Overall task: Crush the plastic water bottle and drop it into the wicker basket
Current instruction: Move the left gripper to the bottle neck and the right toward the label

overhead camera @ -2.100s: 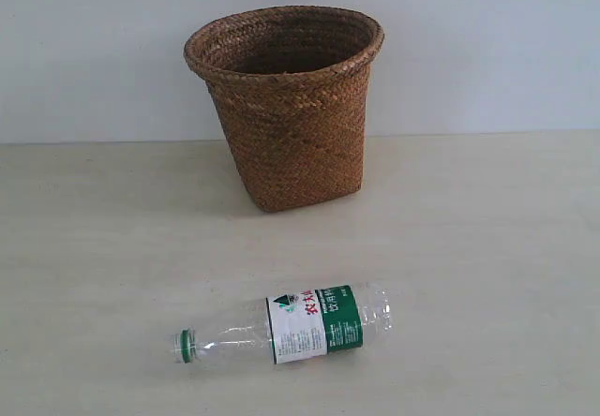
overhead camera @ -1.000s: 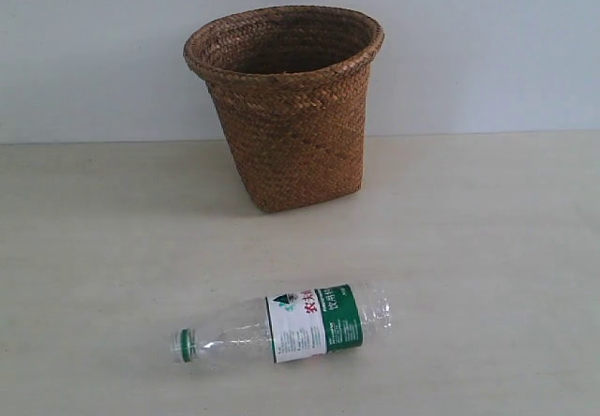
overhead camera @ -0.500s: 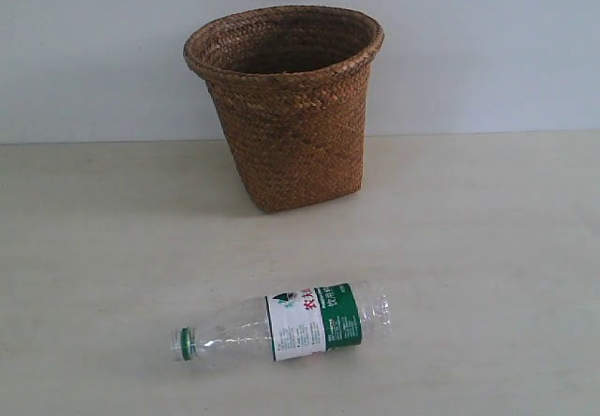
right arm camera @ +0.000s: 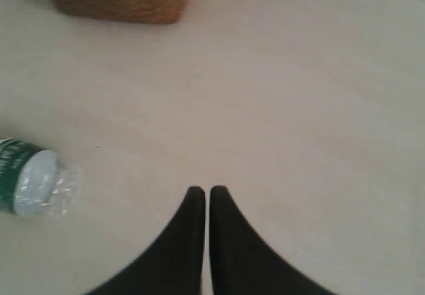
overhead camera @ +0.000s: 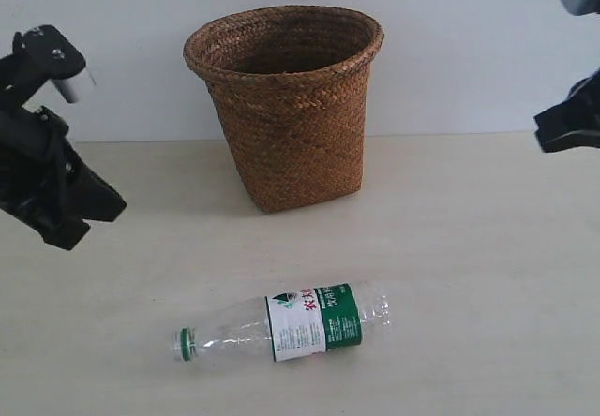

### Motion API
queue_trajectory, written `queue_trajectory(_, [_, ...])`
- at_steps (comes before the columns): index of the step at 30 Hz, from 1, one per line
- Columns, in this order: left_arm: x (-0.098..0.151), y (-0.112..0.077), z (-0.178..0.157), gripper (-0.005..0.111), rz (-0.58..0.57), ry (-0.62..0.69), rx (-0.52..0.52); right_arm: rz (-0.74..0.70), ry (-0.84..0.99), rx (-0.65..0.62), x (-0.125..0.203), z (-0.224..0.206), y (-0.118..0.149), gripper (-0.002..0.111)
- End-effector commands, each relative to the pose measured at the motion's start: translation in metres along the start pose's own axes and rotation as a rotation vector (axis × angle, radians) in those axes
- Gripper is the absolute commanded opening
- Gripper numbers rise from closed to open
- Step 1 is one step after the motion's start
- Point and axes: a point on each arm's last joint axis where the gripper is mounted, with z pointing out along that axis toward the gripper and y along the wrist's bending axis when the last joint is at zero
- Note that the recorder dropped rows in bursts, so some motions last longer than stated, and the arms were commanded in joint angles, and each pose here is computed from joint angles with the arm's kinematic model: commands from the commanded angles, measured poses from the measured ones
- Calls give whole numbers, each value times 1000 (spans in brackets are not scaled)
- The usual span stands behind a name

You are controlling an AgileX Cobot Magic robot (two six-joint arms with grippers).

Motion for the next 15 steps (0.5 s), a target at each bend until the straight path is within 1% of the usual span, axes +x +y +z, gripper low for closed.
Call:
queue_trajectory(1, [-3,-4,16,4,79,-15,110,-146,28,-137,-8,21,26,0])
queue_trajectory(5, [1,-4,30,4,136,18,163,-204,72,-205,-9,42,46,0])
queue_trajectory(7, [1,-8,39,5,179,35,188,-230,96,-244,-11,51,56,0])
queue_trajectory(8, [0,-12,42,8,209,40,202,-240,106,-261,-12,55,61,0])
queue_trajectory(11, [-1,-21,54,24,309,91,225,-269,131,-300,-15,65,72,0])
queue_trajectory(12, [0,-24,58,32,342,115,229,-276,136,-308,-16,69,76,0])
queue_trajectory(13, [0,-26,62,41,363,133,230,-280,140,-318,-17,71,79,0])
queue_trajectory(15, [1,-27,70,55,361,147,232,-288,152,-335,-17,76,84,0])
